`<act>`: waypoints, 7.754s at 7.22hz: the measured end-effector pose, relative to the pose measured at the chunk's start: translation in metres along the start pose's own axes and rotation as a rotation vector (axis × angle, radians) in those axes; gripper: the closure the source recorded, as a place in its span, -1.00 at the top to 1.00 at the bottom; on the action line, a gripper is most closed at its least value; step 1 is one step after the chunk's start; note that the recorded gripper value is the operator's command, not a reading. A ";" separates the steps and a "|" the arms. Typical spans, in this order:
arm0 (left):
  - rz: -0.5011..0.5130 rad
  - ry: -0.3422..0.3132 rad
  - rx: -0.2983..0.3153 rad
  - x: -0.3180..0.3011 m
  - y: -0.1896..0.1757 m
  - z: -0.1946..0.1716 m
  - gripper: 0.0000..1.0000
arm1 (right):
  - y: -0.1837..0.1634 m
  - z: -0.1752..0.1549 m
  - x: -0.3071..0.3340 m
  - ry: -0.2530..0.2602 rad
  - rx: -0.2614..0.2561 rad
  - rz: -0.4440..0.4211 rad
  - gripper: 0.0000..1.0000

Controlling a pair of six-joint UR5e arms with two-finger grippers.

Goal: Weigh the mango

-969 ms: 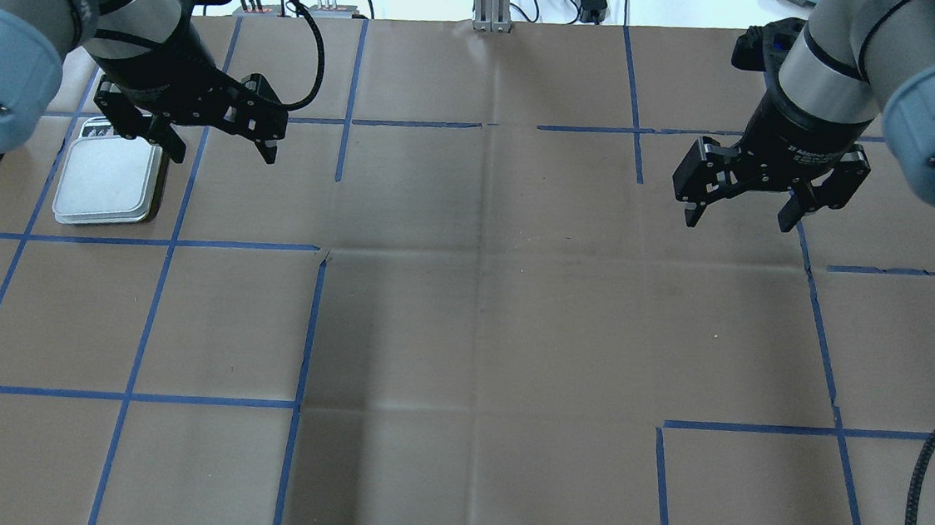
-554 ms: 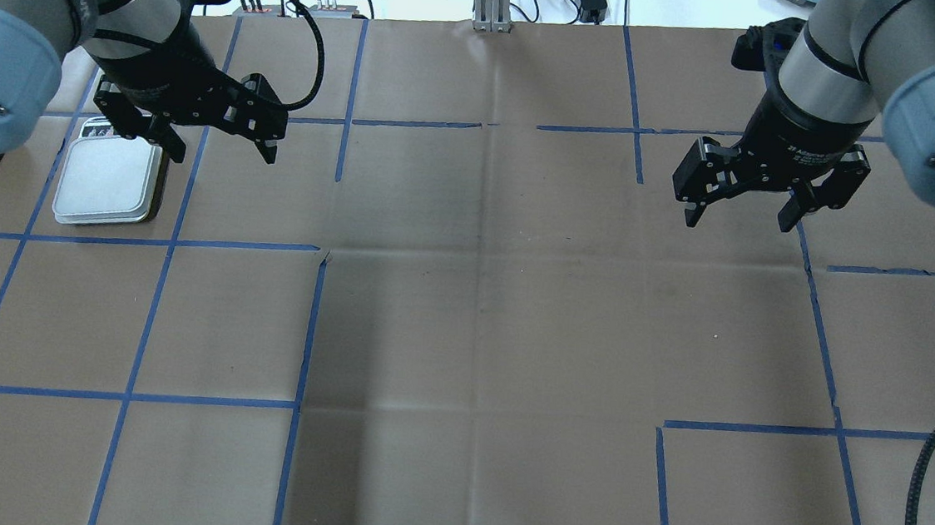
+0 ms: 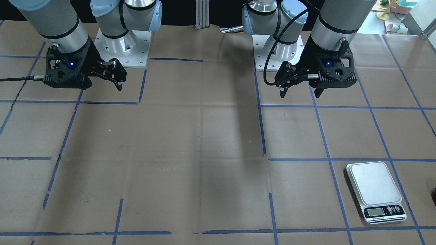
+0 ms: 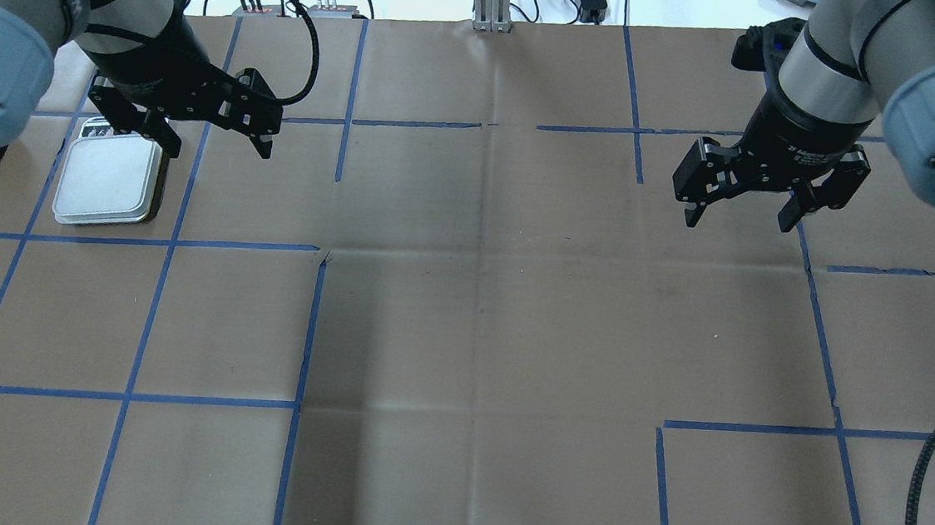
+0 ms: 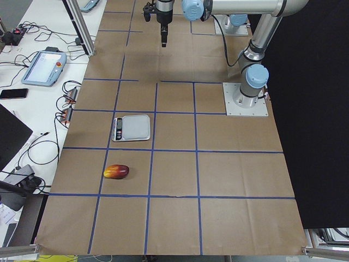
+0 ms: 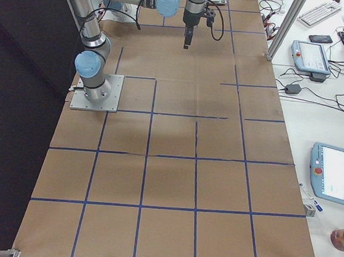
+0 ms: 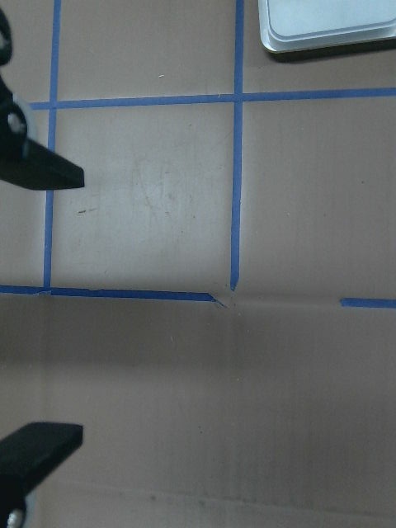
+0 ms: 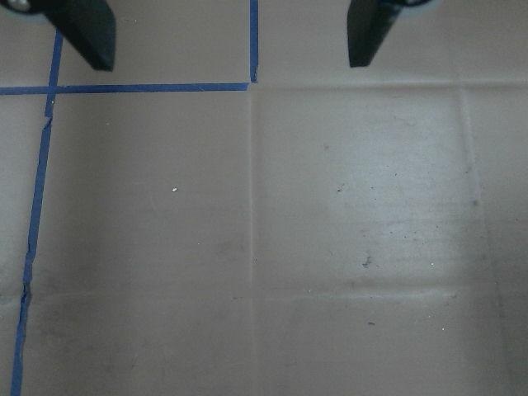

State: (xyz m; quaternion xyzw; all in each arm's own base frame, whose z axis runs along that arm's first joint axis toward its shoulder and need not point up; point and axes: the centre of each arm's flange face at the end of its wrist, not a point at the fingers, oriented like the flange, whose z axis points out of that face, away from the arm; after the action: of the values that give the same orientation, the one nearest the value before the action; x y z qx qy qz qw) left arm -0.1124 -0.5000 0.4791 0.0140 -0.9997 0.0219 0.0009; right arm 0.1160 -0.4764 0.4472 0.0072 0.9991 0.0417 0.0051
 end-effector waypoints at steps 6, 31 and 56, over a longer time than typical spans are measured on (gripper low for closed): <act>-0.021 -0.006 -0.018 -0.226 -0.073 0.025 1.00 | 0.000 0.000 0.000 0.000 0.000 0.000 1.00; 0.078 0.008 0.109 -0.581 -0.213 0.272 0.09 | 0.000 0.000 0.000 0.000 0.000 0.000 1.00; -0.196 0.031 -0.042 -0.025 -0.036 0.029 1.00 | 0.000 0.000 0.000 0.000 0.000 0.000 1.00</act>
State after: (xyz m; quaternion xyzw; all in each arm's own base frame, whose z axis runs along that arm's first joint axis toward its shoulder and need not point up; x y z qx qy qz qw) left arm -0.0866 -0.5366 0.4517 0.1112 -0.9936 0.0010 0.0189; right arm 0.1160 -0.4764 0.4472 0.0073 0.9991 0.0417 0.0051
